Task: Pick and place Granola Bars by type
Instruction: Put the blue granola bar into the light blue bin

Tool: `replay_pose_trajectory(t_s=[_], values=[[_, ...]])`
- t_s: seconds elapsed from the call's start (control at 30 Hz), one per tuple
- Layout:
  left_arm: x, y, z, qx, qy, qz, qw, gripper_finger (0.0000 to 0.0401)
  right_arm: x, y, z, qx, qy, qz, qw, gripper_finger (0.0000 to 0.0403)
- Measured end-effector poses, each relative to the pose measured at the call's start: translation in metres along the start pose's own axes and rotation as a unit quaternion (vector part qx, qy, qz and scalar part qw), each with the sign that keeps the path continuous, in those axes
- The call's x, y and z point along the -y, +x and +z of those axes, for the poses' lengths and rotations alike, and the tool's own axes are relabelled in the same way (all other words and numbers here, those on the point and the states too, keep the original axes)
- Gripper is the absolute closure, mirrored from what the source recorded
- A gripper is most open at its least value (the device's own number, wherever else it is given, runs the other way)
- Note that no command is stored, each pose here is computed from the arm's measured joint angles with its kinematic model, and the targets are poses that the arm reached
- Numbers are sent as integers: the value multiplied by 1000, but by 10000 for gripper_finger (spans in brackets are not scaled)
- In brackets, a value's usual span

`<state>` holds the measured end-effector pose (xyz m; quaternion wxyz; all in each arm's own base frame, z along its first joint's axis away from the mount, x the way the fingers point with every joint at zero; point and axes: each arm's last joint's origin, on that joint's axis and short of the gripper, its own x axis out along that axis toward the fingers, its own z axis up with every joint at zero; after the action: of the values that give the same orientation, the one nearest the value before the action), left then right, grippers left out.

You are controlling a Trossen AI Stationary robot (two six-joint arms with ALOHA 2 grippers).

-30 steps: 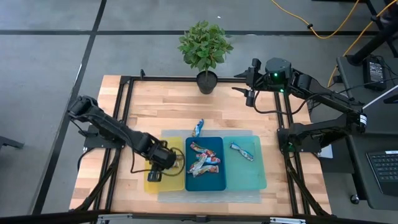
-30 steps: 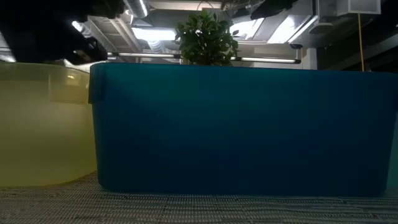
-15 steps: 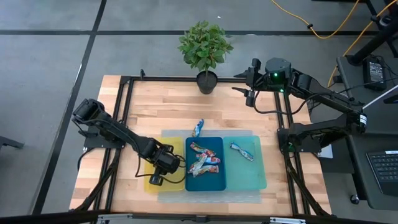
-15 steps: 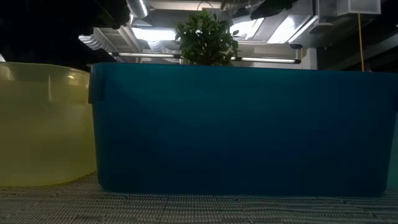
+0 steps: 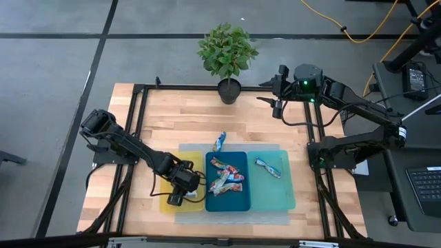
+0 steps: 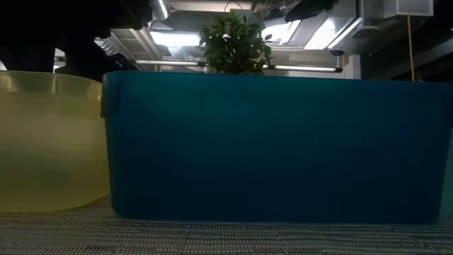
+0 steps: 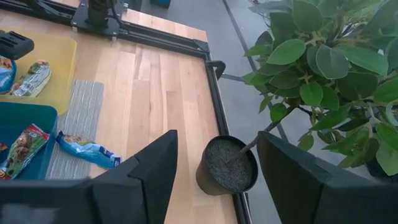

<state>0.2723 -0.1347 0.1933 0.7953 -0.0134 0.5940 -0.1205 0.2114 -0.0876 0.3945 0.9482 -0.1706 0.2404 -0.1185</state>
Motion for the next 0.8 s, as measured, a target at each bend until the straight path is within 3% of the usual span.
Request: replay_pose_trajectory(t_s=[0.33,0.6,0.8], values=[[-9,-9,-8,-25,-7,43,999,222,0,0,0,0,0,0,1000,181],[-26,-50,-11,-20,26,115,993,227,0,0,0,-1,0,0,1000,181],[-50,-80,-13,30,-14,174,984,224,0,0,0,-2,2,1,1000,181]])
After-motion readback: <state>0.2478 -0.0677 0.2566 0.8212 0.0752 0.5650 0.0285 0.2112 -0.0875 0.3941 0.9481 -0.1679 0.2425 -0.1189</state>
